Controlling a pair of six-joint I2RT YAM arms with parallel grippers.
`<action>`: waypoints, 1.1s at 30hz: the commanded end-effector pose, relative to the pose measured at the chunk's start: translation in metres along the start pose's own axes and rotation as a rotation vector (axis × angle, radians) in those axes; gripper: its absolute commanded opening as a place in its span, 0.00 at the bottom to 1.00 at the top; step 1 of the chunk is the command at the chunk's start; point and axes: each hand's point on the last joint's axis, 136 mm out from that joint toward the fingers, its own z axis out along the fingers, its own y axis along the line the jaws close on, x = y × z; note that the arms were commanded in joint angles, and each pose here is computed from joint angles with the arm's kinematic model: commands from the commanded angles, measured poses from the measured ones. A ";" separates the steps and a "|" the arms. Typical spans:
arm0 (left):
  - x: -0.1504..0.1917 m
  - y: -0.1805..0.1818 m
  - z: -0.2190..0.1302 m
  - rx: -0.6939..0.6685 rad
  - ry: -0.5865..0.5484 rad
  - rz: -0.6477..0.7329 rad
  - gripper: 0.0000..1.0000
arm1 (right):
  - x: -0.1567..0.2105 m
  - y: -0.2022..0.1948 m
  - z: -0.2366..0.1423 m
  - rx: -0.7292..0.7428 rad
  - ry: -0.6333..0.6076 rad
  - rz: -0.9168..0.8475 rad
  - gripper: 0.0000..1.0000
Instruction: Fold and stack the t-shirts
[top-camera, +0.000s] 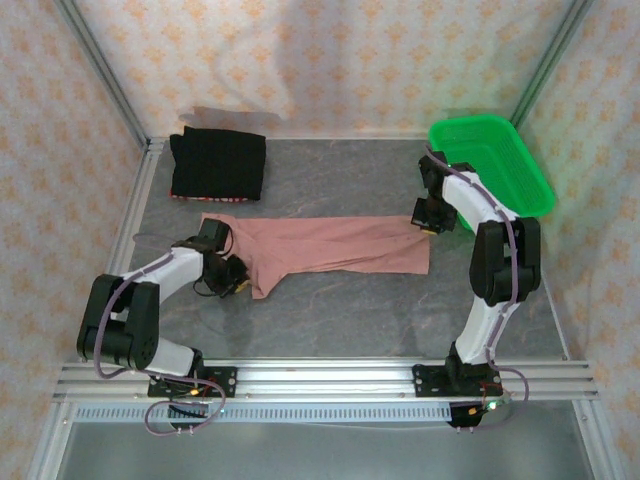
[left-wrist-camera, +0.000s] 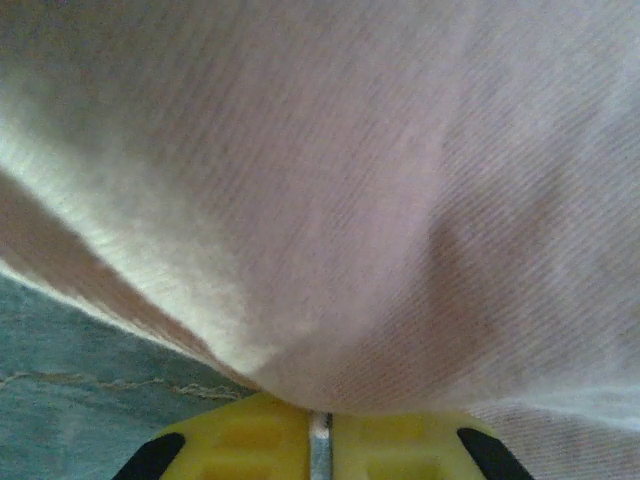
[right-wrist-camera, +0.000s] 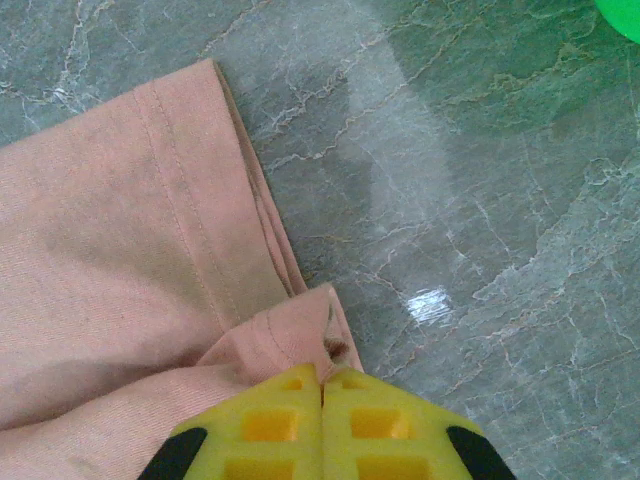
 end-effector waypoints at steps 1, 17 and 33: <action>0.003 0.015 0.004 -0.068 0.000 0.010 0.08 | -0.001 -0.007 -0.013 -0.002 -0.033 0.000 0.00; 0.023 0.011 -0.114 0.022 -0.134 0.095 0.00 | 0.001 -0.017 -0.060 -0.033 -0.098 0.011 0.00; 0.037 0.032 -0.213 0.126 -0.318 -0.018 0.00 | 0.093 -0.042 -0.097 -0.148 -0.046 0.095 0.00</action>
